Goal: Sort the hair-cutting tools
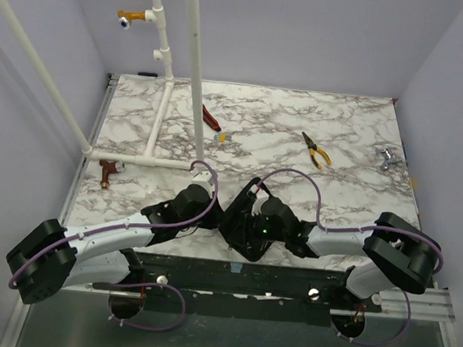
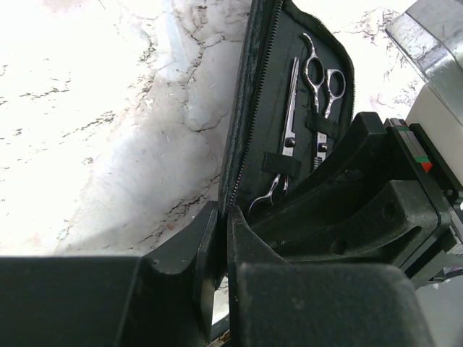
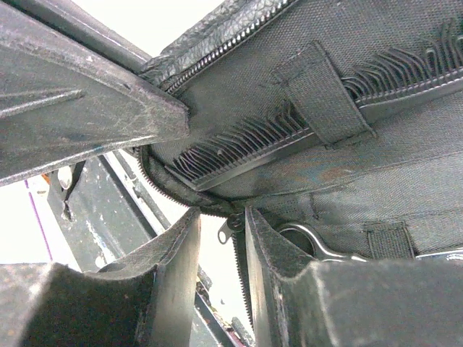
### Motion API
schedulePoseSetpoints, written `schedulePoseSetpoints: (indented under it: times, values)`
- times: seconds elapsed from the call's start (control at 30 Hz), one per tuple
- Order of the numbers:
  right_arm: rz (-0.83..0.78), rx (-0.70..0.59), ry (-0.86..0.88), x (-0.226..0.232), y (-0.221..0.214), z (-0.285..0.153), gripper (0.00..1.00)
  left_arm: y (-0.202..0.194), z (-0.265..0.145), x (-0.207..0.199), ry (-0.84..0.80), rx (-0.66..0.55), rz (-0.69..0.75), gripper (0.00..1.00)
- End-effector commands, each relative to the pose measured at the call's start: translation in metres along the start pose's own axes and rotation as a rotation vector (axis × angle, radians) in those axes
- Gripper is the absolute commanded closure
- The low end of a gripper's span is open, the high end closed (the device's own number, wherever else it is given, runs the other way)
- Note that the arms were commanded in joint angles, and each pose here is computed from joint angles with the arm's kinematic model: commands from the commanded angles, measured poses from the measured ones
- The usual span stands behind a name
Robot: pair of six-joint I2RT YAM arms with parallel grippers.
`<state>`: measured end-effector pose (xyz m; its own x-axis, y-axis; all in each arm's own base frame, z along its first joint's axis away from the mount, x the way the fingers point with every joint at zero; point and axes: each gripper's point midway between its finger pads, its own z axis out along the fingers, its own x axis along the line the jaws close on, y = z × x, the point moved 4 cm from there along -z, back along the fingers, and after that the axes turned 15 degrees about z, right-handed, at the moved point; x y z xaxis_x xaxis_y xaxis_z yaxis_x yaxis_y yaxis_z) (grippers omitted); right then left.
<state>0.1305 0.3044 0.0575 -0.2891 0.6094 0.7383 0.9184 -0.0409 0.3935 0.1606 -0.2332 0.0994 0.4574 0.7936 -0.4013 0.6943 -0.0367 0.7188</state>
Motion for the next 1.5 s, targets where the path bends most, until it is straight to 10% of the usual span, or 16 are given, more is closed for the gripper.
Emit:
schedulePoseSetpoints:
  times: [0.0, 0.4, 0.73, 1.0, 1.47]
  values:
    - [-0.037, 0.079, 0.092, 0.012, -0.014, -0.003, 0.66, 0.0, 0.003, 0.004, 0.023, 0.0, 0.005, 0.96]
    - [-0.071, 0.166, 0.18, 0.027, -0.026, -0.012, 0.66, 0.001, 0.005, 0.003, 0.022, 0.004, 0.006, 0.96]
    - [-0.06, -0.014, 0.187, 0.055, 0.007, -0.044, 0.49, 0.004, 0.003, 0.003, 0.025, -0.005, 0.02, 0.96]
    - [0.324, -0.28, -0.003, 0.007, 0.056, -0.058, 0.34, 0.01, -0.003, -0.008, -0.03, -0.066, 0.084, 0.96]
    - [0.483, -0.312, -0.169, -0.014, 0.066, -0.066, 0.22, 0.002, -0.008, -0.077, -0.222, -0.062, 0.356, 0.86]
